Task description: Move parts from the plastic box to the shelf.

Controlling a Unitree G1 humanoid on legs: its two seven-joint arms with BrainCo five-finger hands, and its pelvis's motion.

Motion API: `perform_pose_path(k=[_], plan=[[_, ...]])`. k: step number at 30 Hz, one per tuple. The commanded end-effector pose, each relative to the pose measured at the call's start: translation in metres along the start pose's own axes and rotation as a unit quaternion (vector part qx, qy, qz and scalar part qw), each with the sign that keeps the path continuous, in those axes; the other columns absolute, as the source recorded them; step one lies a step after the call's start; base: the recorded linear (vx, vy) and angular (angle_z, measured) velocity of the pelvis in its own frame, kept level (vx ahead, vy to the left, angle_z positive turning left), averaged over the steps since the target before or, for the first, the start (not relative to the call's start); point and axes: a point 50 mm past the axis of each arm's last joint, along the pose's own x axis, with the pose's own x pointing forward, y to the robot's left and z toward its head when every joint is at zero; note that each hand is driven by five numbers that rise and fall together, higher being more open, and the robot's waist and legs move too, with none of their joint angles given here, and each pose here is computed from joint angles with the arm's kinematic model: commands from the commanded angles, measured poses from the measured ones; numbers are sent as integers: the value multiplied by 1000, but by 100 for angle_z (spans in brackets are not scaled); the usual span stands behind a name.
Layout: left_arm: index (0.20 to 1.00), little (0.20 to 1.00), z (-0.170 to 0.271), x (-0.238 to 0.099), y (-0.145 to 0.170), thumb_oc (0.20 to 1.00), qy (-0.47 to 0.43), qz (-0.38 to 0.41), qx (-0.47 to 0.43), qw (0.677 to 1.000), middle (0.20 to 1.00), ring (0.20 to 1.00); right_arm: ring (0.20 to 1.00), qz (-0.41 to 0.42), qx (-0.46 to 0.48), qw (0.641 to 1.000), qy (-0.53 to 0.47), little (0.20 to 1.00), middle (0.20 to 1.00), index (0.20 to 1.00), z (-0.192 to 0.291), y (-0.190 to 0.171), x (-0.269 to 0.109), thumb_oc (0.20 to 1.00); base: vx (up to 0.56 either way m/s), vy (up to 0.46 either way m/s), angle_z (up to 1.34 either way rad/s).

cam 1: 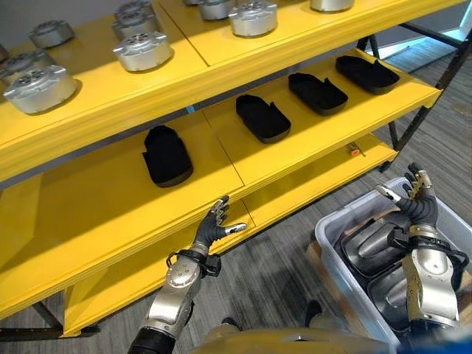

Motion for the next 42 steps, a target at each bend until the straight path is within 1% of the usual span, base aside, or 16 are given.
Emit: perform_pose_path(k=[1, 5, 10, 13, 15, 21, 29, 32, 33, 34, 36, 37, 42], plan=[[1000, 1000, 33, 10, 10, 1000, -75, 13, 18, 997, 1000, 1000, 1000, -14, -2, 993, -116, 1000, 1000, 1000, 43, 1, 4, 1000, -91, -161, -124], [1000, 1000, 29, 0, 24, 1000, -71, 47, 18, 996, 1000, 1000, 1000, 10, -6, 994, -110, 1000, 1000, 1000, 40, 7, 4, 1000, -29, -97, -123], [1000, 1000, 21, -5, 27, 1000, -58, 60, 11, 996, 1000, 1000, 1000, 26, -1, 994, -106, 1000, 1000, 1000, 38, 12, 6, 1000, 16, -25, -73], [1000, 1000, 20, -6, 26, 1000, -59, 65, 3, 996, 1000, 1000, 1000, 39, 1, 994, -107, 1000, 1000, 1000, 38, 19, 8, 1000, 28, 48, -143], [1000, 1000, 21, -4, 22, 1000, -61, 62, -5, 996, 1000, 1000, 1000, 39, 3, 994, -105, 1000, 1000, 1000, 37, 20, 6, 1000, 90, 107, -119], [1000, 1000, 24, 1, 22, 1000, -67, 60, -7, 996, 1000, 1000, 1000, 41, 8, 994, -104, 1000, 1000, 1000, 37, 21, 6, 1000, 79, 74, -35], [1000, 1000, 31, 6, 24, 1000, -79, 72, -3, 994, 1000, 1000, 1000, 67, 12, 991, -119, 1000, 1000, 1000, 44, 35, 9, 1000, 82, 106, -42], [1000, 1000, 35, 7, 26, 1000, -86, 79, 0, 993, 1000, 1000, 1000, 76, 19, 989, -124, 1000, 1000, 1000, 47, 43, 10, 1000, 44, 95, -56], [1000, 1000, 36, 7, 27, 1000, -89, 84, -1, 992, 1000, 1000, 1000, 86, 24, 988, -128, 1000, 1000, 1000, 49, 49, 10, 1000, 60, -49, -90], [1000, 1000, 36, 2, 33, 1000, -91, 96, 0, 991, 1000, 1000, 1000, 114, 55, 984, -127, 1000, 1000, 1000, 49, 68, 12, 1000, 36, -89, -103], [1000, 1000, 34, 4, 34, 1000, -86, 91, 1, 992, 1000, 1000, 1000, 121, 61, 984, -115, 1000, 1000, 1000, 46, 73, 14, 1000, 70, -160, -208], [1000, 1000, 35, 6, 34, 1000, -85, 91, 4, 992, 1000, 1000, 1000, 118, 62, 985, -112, 1000, 1000, 1000, 45, 72, 14, 1000, 88, -135, -101], [1000, 1000, 30, 16, 24, 1000, -73, 76, 10, 994, 1000, 1000, 1000, 109, 52, 988, -102, 1000, 1000, 1000, 39, 62, 6, 1000, 23, -132, 43]])
